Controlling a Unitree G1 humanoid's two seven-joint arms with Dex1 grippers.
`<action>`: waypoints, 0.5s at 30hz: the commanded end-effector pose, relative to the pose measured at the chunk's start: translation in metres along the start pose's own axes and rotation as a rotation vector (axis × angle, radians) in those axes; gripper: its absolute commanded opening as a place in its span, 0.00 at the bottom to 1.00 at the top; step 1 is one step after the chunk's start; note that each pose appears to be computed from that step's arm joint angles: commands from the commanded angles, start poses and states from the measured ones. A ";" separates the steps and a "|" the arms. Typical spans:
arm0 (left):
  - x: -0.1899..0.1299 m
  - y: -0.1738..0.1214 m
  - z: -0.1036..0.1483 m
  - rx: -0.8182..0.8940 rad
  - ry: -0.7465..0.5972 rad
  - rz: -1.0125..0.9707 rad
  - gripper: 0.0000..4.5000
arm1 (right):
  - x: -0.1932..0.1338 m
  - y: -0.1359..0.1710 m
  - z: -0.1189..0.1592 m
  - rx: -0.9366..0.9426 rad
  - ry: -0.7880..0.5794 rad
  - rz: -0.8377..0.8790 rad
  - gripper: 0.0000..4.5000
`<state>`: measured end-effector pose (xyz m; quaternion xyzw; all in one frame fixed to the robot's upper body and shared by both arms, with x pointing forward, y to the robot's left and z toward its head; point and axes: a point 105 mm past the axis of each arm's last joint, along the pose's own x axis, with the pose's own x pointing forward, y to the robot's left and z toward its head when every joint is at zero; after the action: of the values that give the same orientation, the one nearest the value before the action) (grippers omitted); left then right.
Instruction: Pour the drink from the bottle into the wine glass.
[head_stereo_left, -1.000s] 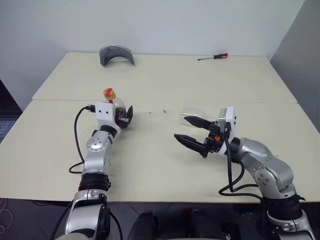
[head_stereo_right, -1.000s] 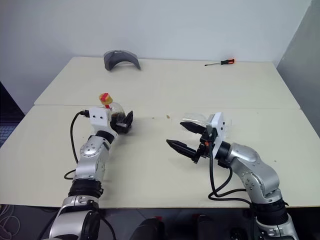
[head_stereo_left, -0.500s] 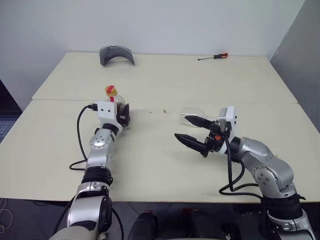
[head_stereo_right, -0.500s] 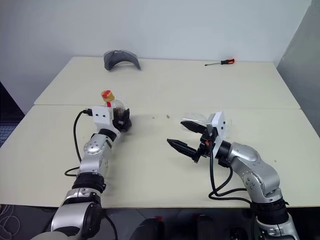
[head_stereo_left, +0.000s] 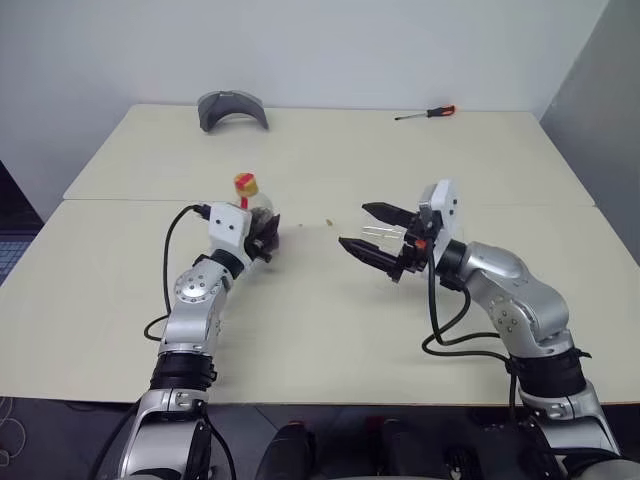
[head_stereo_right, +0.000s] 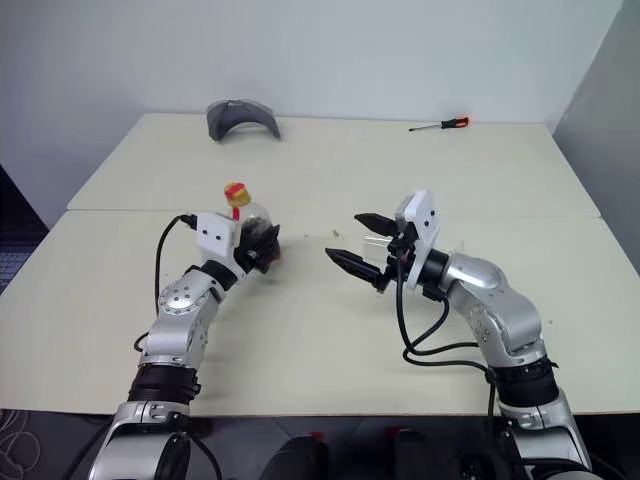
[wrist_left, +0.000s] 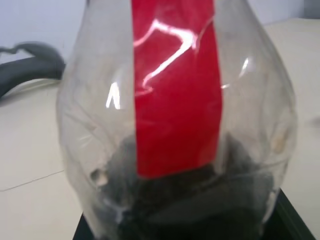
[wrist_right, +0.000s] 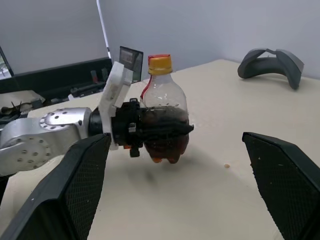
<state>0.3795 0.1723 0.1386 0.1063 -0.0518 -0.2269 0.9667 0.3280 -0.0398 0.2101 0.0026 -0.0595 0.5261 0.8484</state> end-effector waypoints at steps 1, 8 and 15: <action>0.002 -0.016 0.039 0.023 -0.086 -0.127 0.35 | 0.021 0.001 0.024 -0.040 -0.040 0.049 1.00; 0.005 -0.036 0.038 -0.023 -0.062 -0.252 0.33 | 0.037 -0.001 0.023 -0.050 0.003 0.143 1.00; 0.014 -0.053 0.039 -0.023 -0.077 -0.319 0.30 | 0.056 -0.001 0.031 -0.018 -0.020 0.165 1.00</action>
<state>0.3640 0.1191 0.1469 0.0817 -0.0340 -0.3702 0.9247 0.3508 0.0059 0.2342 -0.0047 -0.0487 0.5928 0.8038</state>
